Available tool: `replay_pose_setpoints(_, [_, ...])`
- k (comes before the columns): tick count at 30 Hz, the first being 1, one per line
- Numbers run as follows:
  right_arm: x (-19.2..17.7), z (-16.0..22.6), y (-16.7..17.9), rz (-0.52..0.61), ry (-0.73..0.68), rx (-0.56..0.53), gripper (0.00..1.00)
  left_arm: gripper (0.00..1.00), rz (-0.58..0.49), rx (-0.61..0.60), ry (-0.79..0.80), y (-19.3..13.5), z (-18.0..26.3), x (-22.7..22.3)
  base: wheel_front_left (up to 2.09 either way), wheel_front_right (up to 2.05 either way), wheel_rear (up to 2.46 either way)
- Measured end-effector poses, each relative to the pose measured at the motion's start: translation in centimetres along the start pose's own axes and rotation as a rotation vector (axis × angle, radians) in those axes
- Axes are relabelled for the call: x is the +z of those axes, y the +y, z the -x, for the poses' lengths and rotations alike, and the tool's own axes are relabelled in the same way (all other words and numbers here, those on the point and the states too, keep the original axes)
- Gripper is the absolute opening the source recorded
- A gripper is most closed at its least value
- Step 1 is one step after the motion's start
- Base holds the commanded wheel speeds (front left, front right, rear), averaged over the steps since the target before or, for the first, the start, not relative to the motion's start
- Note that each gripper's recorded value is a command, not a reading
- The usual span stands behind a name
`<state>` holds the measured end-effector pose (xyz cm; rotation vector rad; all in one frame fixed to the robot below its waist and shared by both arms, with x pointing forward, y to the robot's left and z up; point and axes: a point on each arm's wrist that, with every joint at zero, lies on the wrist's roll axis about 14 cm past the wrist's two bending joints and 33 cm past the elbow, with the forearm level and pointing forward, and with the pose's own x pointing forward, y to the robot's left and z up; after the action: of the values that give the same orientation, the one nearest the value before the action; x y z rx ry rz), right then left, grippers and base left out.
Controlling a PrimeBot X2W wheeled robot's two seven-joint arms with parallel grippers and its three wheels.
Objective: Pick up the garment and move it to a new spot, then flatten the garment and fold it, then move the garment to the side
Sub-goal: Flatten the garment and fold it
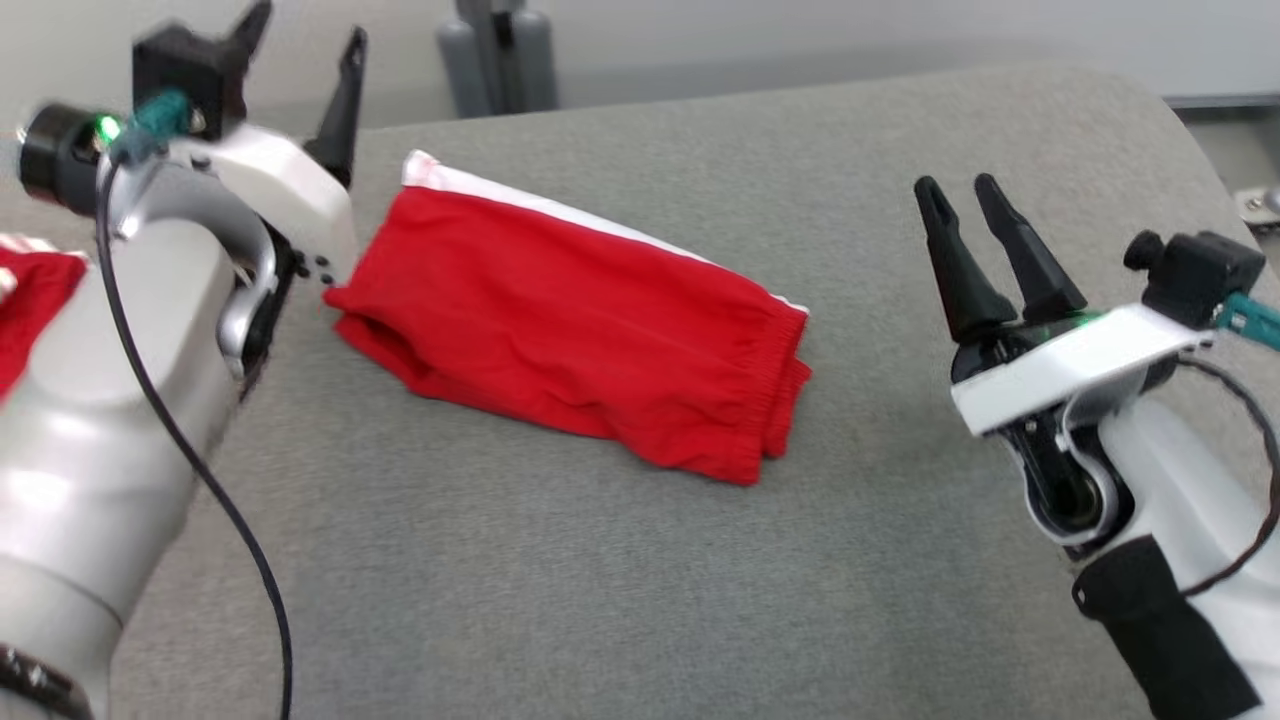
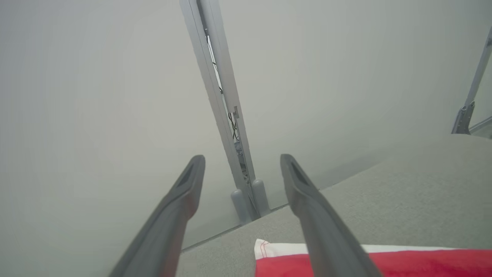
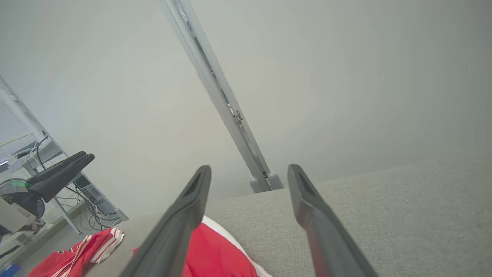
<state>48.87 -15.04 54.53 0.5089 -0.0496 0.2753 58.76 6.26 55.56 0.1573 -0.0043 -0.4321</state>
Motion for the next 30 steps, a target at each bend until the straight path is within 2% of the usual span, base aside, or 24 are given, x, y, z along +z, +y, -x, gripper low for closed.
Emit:
replay_pose_setpoints(5, [0.6, 1.0, 3.1, 0.083, -0.076, 0.059, 1.0, 1.0, 0.077, 0.127, -0.08, 1.7, 5.6, 0.4, 0.0, 0.0, 0.0])
replay_pose_setpoints(8, [0.9, 1.8, 4.7, 0.111, -0.11, 0.082, 1.0, 1.0, 0.073, 0.194, -0.12, 2.3, 9.3, 0.4, 0.0, 0.0, 0.0])
replay_pose_setpoints(9, [0.9, 2.2, 5.0, 0.124, -0.118, 0.086, 1.0, 1.0, 0.056, 0.205, -0.124, 2.0, 10.5, 0.1, 0.0, 0.0, 0.0])
replay_pose_setpoints(14, [0.3, 4.0, 6.2, 0.183, -0.136, 0.08, 1.0, 1.0, 0.106, 0.276, -0.152, 0.2, 15.7, -0.8, 0.0, 0.0, 0.0])
replay_pose_setpoints(24, [-2.0, 7.1, 5.4, 0.164, -0.094, 0.001, 1.0, 1.0, 0.241, 0.454, -0.15, 0.0, 23.3, -3.4, 0.0, 0.0, 0.0])
replay_pose_setpoints(26, [-3.0, 7.9, 4.2, 0.15, -0.06, -0.041, 1.0, 1.0, 0.271, 0.459, -0.123, -0.3, 24.5, -4.7, 0.0, 0.0, 0.0])
replay_pose_setpoints(30, [-3.4, 7.9, 4.1, 0.135, -0.051, -0.048, 1.0, 1.0, 0.282, 0.476, -0.119, 0.2, 25.3, -5.2, 0.0, 0.0, 0.0])
